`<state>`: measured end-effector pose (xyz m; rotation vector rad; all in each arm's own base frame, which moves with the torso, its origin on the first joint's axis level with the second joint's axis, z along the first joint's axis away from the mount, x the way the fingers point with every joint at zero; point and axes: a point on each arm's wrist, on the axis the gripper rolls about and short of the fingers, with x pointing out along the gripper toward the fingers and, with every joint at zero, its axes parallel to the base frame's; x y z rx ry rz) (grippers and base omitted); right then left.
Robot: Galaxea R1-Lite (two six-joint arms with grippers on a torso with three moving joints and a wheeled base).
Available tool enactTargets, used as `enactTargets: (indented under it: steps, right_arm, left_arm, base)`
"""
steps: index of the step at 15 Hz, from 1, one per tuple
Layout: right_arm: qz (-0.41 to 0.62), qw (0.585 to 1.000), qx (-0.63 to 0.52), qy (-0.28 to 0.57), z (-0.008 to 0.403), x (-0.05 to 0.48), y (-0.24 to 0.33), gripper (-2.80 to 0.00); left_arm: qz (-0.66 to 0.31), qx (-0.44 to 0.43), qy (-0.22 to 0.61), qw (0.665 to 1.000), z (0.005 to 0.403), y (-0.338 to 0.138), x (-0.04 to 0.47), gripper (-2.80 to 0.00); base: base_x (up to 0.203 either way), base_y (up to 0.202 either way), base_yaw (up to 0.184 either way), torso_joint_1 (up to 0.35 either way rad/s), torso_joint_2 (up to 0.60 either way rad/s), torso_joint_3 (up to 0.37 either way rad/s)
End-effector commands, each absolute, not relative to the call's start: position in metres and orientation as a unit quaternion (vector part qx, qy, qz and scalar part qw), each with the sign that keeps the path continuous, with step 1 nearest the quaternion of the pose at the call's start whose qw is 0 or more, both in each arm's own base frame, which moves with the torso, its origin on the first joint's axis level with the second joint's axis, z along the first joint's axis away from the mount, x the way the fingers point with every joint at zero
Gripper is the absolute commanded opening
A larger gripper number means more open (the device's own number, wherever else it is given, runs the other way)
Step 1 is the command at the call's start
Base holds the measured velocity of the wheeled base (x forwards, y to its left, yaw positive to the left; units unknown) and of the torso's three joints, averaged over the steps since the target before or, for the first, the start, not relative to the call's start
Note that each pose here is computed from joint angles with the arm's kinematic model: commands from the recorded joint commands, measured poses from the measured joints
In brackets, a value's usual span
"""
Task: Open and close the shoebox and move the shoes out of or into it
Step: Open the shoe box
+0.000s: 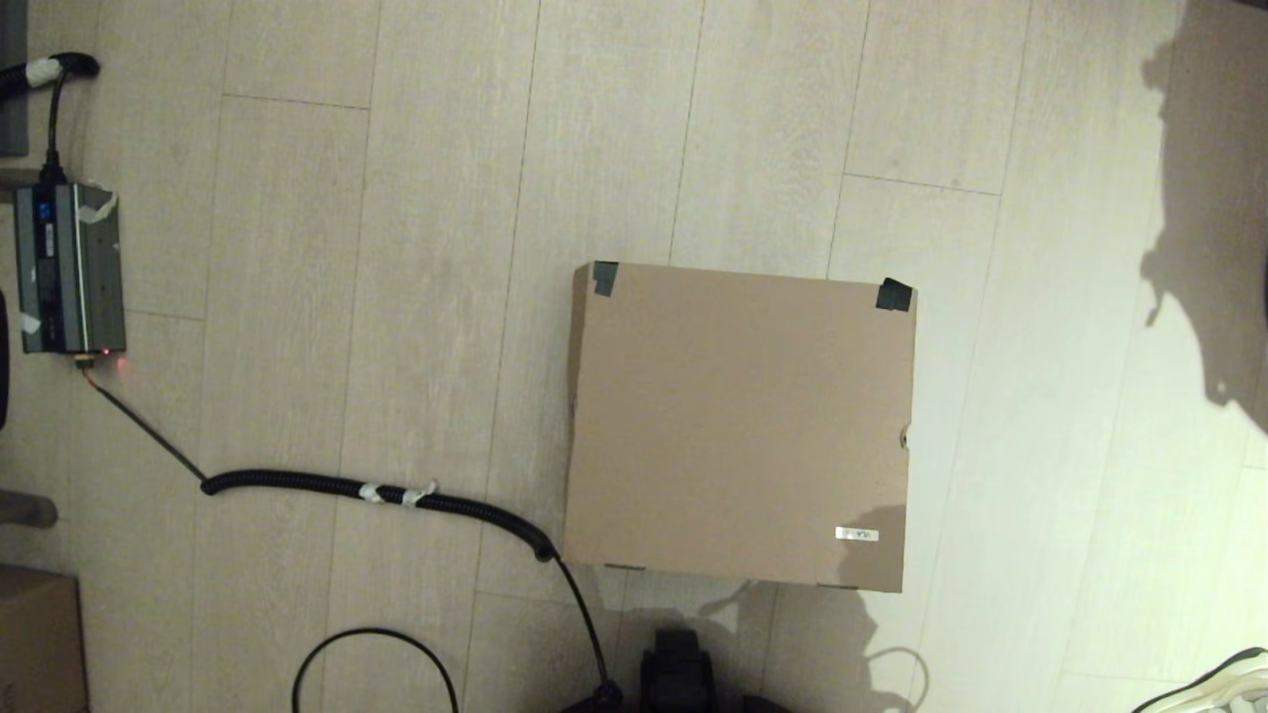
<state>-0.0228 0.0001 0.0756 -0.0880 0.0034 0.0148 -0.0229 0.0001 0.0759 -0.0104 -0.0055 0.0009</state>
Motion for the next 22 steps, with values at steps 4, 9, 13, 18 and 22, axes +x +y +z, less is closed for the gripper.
enactTargets:
  steps: [4,9,13,18,22]
  right_arm:
    - [0.036,0.996,-0.087,0.001,0.075,-0.023,0.001,-2.8]
    - [0.037,0.998,-0.058,0.01,0.116,-0.019,0.001,-2.8]
    - [0.05,0.99,0.091,0.1,0.191,0.038,0.003,-2.8]
    - [0.134,0.946,0.196,0.22,0.199,0.149,0.008,-2.8]
    - [0.205,0.921,0.236,0.232,0.161,0.242,-0.014,-2.8]
  left_arm:
    - [0.0,0.005,-0.003,1.0,0.076,0.0,-0.023,-2.8]
    - [-0.046,0.021,-0.006,0.999,0.121,-0.002,-0.022,-2.8]
    - [-0.124,-0.146,0.066,0.979,0.22,-0.006,0.04,-2.8]
    - [-0.196,-0.305,0.193,0.912,0.228,-0.015,0.172,-2.8]
    - [-0.246,-0.36,0.255,0.863,0.186,-0.012,0.267,-2.8]
  base:
    - [0.0,0.0,0.0,0.0,0.0,0.0]
    - [0.0,0.0,0.0,0.0,0.0,0.0]
    - [0.0,0.0,0.0,0.0,0.0,0.0]
    - [0.0,0.0,0.0,0.0,0.0,0.0]
    - [0.0,0.0,0.0,0.0,0.0,0.0]
